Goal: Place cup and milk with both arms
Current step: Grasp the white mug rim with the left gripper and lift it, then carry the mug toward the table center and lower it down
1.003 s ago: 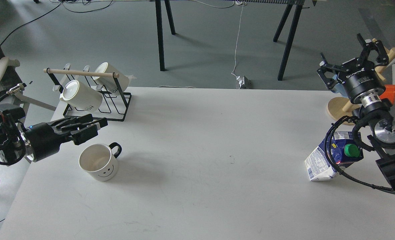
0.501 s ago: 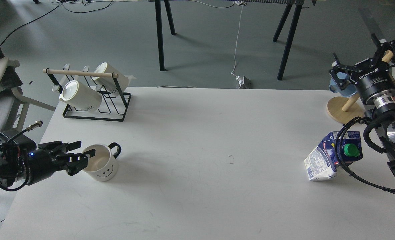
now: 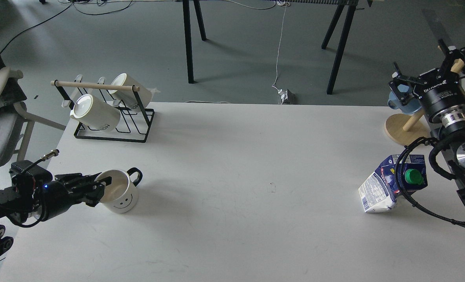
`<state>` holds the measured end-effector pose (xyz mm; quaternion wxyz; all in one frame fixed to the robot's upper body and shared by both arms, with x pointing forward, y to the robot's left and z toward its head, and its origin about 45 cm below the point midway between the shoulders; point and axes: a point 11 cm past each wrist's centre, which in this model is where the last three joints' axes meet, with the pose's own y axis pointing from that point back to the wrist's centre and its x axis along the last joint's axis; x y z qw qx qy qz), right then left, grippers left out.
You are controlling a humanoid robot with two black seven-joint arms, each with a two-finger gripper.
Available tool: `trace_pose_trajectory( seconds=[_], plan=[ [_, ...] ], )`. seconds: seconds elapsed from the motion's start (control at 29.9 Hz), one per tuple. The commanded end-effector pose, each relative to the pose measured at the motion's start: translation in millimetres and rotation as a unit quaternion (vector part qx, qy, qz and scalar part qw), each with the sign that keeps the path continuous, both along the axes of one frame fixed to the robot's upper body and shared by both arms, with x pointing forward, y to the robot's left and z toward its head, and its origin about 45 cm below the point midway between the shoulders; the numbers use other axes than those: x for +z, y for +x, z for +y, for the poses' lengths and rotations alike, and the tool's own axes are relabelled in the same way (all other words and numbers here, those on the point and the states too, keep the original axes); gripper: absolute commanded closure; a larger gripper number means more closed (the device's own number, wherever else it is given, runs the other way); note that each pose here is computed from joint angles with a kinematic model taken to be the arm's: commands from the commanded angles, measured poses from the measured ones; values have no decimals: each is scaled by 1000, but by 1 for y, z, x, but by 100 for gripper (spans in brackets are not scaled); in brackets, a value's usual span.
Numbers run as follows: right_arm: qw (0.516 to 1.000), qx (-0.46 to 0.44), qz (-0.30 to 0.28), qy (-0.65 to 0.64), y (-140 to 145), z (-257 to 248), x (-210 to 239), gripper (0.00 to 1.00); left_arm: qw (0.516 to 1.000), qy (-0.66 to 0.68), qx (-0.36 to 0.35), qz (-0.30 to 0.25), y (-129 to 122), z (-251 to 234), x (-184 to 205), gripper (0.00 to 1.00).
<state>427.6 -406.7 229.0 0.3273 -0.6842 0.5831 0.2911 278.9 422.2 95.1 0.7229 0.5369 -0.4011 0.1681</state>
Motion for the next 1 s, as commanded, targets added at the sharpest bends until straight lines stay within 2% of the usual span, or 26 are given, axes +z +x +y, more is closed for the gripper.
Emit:
trace_pose_trajectory(
  seconds=[0.0,0.13,0.3,0.5,0.67,0.77,0.87,0.97],
  plan=[
    [1000,1,2,-2,0,0,-1,1,1000,-3,-7,-3,1,-1,3,99],
    [1000,-2,6,-7,-1,-4,-3,1,1000,-12,-15,-14,8,-7,11,99],
    [1000,-7,6,-14,-4,-12,0,1,995,-41,-81,-44,32,-41,57,100],
    [1000,-14,1,-22,-5,-23,7,1,989,-54,-138,-29,75,-101,108,100],
    [999,-10,2,-51,-9,-36,20,1,981,-47,-185,-33,104,-176,122,99],
    [999,-5,-11,-50,-8,-34,30,1,972,-9,-233,-27,101,-225,106,99],
    [999,-6,-15,-50,-7,-35,33,1,961,-37,-274,-13,87,-284,91,99],
    [998,1,-20,-57,-2,-31,40,1,953,-51,-299,8,71,-323,73,99]
  ],
)
